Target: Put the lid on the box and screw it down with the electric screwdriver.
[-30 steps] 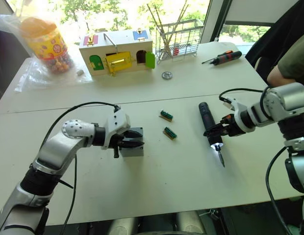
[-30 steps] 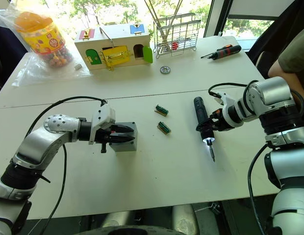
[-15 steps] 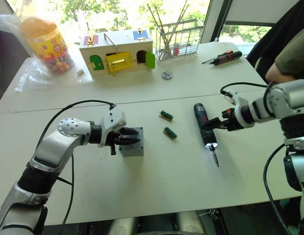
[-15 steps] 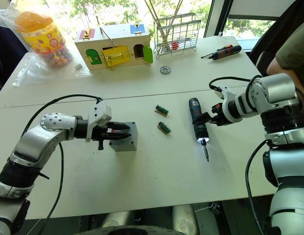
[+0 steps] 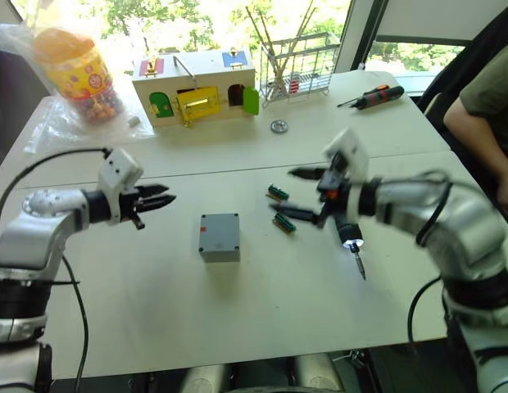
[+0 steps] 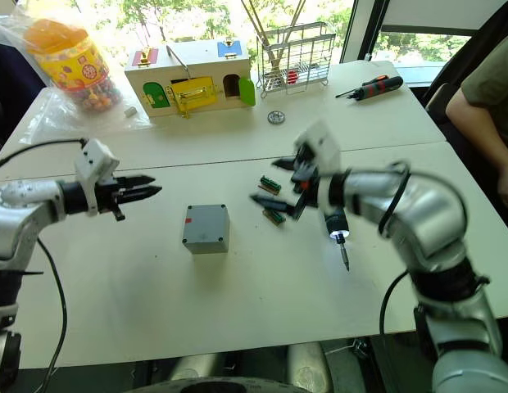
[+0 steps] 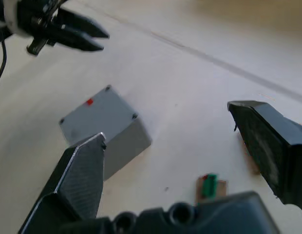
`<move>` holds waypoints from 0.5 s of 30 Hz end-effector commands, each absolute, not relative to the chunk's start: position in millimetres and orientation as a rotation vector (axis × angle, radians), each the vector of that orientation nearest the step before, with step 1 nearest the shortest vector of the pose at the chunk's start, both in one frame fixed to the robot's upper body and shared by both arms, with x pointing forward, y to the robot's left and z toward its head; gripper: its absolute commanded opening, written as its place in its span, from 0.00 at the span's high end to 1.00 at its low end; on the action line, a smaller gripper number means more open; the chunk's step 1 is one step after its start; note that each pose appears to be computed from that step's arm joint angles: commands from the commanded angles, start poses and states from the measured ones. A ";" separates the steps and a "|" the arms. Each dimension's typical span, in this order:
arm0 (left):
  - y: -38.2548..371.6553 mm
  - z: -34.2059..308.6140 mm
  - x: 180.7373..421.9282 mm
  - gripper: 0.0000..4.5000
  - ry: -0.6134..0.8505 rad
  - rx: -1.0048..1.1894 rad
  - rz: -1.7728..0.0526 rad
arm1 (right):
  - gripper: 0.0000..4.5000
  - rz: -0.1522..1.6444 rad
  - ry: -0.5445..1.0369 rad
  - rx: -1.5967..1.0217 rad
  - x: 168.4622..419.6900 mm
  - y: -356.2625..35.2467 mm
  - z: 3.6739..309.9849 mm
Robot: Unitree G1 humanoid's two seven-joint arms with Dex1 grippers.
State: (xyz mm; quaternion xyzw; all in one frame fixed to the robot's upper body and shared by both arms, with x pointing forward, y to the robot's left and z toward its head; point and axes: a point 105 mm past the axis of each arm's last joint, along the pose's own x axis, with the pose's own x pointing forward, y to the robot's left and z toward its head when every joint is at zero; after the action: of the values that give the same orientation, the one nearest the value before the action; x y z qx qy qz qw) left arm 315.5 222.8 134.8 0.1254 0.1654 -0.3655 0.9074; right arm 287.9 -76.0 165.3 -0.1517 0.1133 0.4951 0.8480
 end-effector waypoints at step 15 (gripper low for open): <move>183.3 103.8 287.5 0.70 0.336 0.265 -0.774 | 0.01 1.216 0.414 -0.151 247.9 -23.3 106.4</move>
State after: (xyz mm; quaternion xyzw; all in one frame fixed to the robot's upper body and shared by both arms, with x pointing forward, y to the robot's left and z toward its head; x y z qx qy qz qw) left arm 283.5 185.7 96.7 0.1051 0.1808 -0.3719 0.9044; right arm 244.3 -26.3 108.3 -0.0762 0.1823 0.5768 0.7926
